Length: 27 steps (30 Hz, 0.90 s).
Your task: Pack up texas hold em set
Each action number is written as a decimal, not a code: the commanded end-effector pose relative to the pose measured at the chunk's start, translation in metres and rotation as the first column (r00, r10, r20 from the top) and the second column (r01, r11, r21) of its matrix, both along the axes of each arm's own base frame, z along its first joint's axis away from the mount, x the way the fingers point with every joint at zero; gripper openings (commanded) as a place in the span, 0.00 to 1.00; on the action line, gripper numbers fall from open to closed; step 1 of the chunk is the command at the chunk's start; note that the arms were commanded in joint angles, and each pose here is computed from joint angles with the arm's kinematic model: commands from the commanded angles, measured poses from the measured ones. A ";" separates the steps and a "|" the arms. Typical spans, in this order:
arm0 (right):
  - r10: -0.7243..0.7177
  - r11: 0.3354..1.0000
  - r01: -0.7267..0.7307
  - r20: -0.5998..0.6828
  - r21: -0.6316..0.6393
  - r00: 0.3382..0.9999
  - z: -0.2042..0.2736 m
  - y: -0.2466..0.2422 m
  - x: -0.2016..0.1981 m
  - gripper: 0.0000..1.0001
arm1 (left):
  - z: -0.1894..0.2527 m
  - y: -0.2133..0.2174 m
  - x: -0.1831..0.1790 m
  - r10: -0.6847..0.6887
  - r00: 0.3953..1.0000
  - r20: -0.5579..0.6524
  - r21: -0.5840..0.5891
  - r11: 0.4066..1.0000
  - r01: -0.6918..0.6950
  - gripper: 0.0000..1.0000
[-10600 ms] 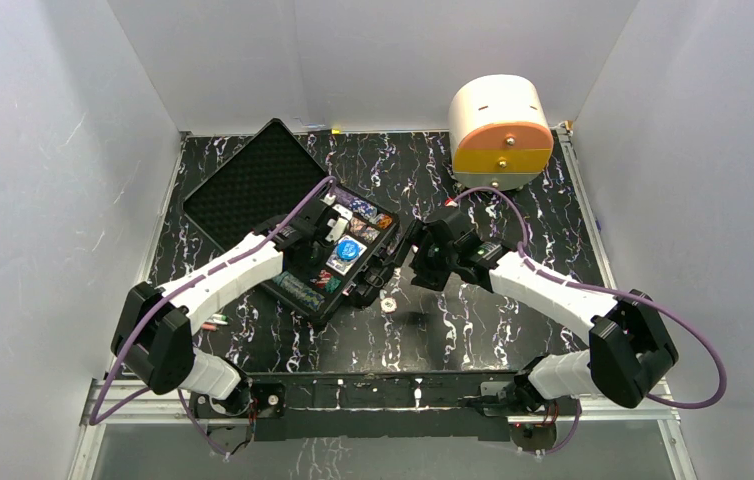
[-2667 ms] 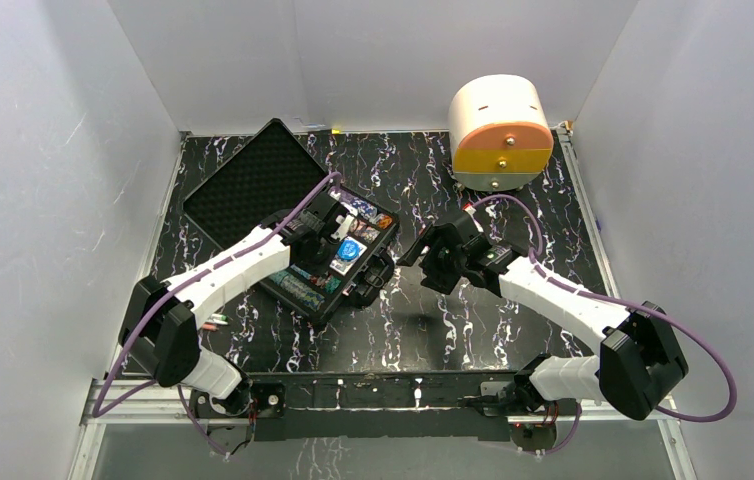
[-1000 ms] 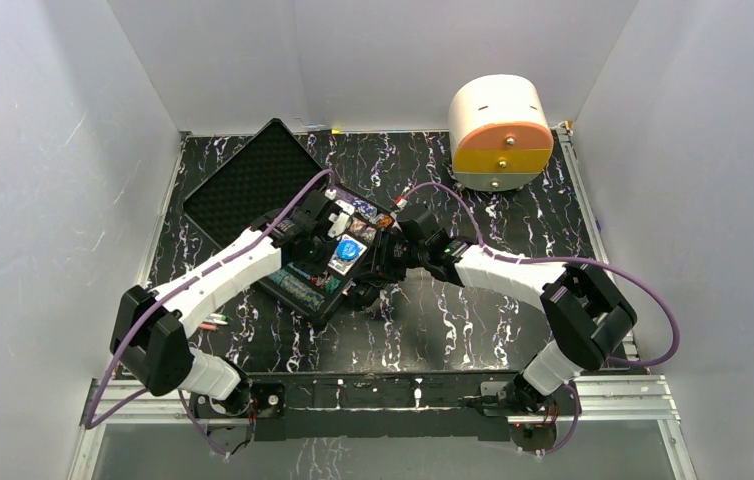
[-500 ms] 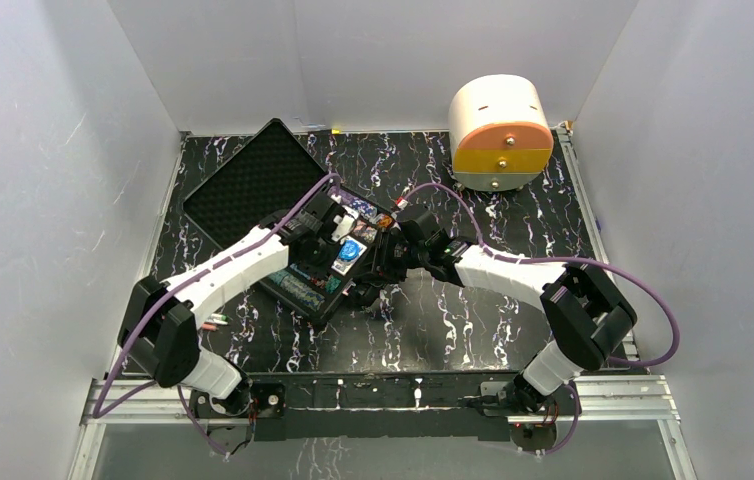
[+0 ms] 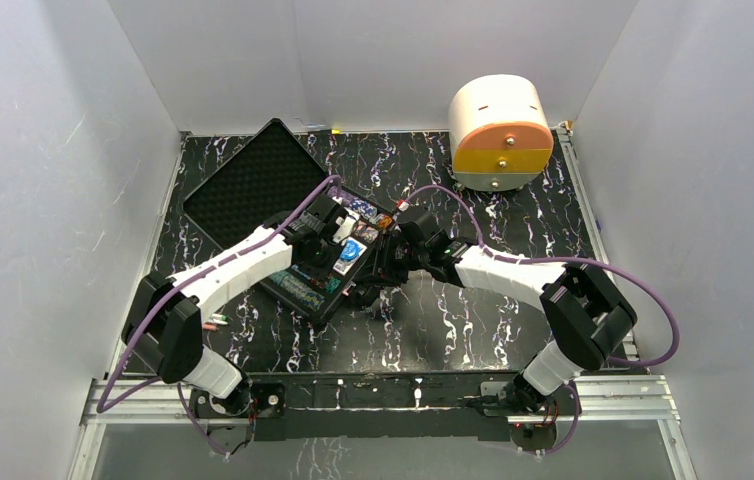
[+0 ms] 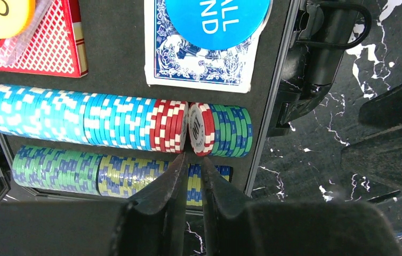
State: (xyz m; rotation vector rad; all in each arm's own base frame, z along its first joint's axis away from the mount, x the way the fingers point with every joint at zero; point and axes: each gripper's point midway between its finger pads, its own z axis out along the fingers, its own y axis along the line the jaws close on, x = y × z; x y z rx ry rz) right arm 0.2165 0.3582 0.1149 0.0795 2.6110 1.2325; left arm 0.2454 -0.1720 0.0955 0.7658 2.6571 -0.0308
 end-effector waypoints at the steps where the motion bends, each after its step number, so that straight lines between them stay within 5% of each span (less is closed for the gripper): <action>1: -0.011 1.000 0.010 0.025 0.029 1.000 0.013 0.000 0.000 0.41 | 0.005 0.000 -0.003 -0.001 1.000 0.007 -0.028 1.000 0.001 0.11; 23: -0.088 0.993 0.093 0.072 -0.072 0.993 0.009 -0.023 0.011 0.41 | -0.007 0.007 0.002 0.033 0.999 0.014 0.022 0.999 -0.033 0.00; 27: -0.155 0.970 0.172 0.111 -0.172 0.982 0.006 -0.049 0.029 0.43 | 0.029 -0.010 0.004 0.011 0.998 0.069 -0.105 0.994 -0.003 0.11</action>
